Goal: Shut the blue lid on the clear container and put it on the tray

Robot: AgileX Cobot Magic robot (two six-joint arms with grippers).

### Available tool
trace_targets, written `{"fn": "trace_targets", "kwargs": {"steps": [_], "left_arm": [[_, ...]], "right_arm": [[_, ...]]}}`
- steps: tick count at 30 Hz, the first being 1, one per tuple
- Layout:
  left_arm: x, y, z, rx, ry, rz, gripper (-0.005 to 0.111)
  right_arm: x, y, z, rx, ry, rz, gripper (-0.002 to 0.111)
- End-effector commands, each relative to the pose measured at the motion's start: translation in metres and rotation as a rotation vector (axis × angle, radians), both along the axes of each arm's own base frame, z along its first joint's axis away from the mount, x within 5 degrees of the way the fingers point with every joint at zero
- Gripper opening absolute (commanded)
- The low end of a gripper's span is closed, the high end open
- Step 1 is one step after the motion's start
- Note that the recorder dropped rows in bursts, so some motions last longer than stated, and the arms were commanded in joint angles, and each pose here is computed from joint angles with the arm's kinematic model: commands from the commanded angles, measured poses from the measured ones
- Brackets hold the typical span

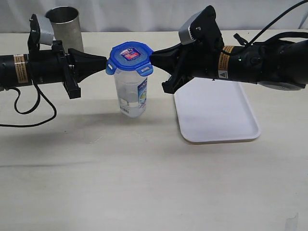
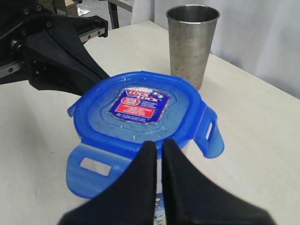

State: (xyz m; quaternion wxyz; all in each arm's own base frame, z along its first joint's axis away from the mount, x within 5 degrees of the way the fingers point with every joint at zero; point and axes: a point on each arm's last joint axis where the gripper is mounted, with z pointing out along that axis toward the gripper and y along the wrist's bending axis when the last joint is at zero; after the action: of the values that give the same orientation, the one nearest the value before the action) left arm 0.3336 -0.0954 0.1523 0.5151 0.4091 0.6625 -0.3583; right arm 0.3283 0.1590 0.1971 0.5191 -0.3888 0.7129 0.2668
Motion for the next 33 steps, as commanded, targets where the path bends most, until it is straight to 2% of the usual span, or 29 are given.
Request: {"fn": "trace_targets", "kwargs": {"steps": [1, 26, 32, 33], "left_arm": [[-0.002, -0.001, 0.002, -0.012, 0.008, -0.019, 0.0], [-0.005, -0.001, 0.0, -0.007, 0.046, -0.043, 0.0], [-0.005, -0.001, 0.0, -0.002, 0.05, -0.043, 0.0], [-0.005, -0.001, -0.001, 0.0, 0.051, -0.042, 0.0]], "right_arm": [[0.001, 0.001, 0.002, 0.007, -0.011, 0.006, 0.005], [0.001, 0.001, 0.002, 0.009, -0.011, 0.008, 0.005], [0.004, -0.002, 0.012, -0.051, -0.071, -0.019, 0.005], [0.004, -0.008, 0.018, -0.125, -0.095, -0.071, 0.005]]}}
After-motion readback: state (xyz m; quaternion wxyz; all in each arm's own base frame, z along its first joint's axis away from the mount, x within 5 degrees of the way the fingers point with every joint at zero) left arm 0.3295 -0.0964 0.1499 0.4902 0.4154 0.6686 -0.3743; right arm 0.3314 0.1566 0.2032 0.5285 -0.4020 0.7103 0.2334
